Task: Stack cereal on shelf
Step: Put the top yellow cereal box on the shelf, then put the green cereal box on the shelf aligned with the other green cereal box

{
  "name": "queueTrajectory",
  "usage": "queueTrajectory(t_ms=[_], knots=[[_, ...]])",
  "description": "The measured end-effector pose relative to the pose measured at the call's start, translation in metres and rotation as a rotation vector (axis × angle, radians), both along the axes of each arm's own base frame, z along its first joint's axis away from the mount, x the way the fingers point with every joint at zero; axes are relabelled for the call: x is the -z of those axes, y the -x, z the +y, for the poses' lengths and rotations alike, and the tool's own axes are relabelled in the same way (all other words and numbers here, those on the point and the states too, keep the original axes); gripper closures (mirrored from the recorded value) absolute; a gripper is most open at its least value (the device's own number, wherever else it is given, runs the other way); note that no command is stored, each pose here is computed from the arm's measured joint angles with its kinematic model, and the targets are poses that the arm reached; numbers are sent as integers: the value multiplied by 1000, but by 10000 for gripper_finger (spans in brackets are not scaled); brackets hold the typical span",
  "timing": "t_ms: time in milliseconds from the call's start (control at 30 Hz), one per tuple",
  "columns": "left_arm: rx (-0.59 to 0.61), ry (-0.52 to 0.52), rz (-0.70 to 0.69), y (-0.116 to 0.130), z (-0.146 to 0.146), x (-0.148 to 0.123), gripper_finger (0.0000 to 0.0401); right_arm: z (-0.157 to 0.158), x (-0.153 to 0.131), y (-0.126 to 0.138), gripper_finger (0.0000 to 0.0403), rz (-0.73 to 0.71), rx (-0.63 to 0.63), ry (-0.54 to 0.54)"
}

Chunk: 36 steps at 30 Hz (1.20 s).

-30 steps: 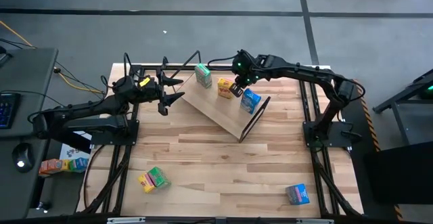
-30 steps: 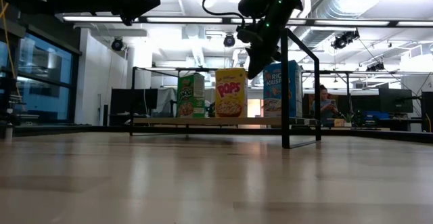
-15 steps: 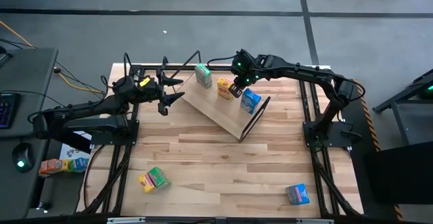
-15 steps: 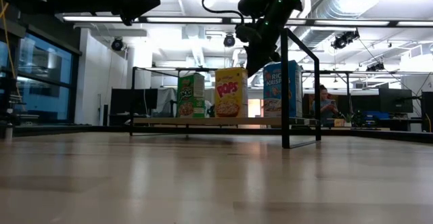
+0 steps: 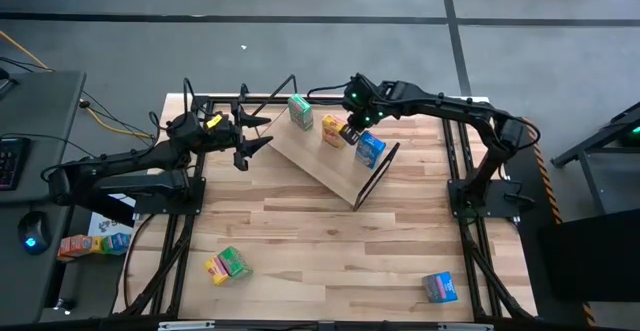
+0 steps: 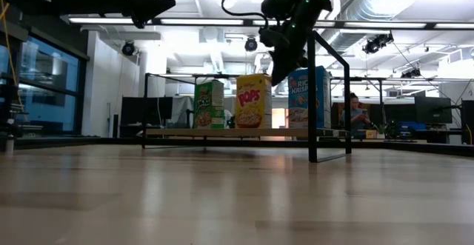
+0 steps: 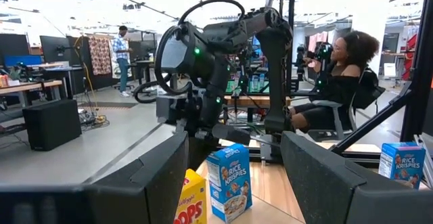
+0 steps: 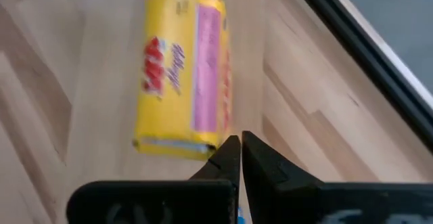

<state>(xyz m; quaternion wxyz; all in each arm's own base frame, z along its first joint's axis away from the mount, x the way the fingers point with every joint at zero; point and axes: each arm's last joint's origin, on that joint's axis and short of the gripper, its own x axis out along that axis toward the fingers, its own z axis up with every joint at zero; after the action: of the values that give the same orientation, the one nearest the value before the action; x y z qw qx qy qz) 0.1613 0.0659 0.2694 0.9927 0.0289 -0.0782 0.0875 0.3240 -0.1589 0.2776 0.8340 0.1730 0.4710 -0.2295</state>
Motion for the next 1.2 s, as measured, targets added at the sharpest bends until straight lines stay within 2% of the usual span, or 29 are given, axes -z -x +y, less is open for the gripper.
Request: queueTrajectory(t_ms=[200,333,433,633,867,1000,1200], knots=[[0,6,14,0,0,2,174,4,-22,24,403,22,0,15],[0,6,16,0,0,2,174,20,-52,47,403,-72,13,93],[0,3,9,1,0,1,174,40,-58,69,403,-185,-11,148],[-1,-5,8,1,-1,0,174,87,-33,115,403,-529,-138,223],[3,1,8,1,-1,0,174,116,-4,146,403,-990,-237,359],[3,1,8,1,-1,0,174,120,4,156,403,-1090,-254,427],[2,-7,9,1,-1,0,174,120,9,156,403,-1085,-254,441]])
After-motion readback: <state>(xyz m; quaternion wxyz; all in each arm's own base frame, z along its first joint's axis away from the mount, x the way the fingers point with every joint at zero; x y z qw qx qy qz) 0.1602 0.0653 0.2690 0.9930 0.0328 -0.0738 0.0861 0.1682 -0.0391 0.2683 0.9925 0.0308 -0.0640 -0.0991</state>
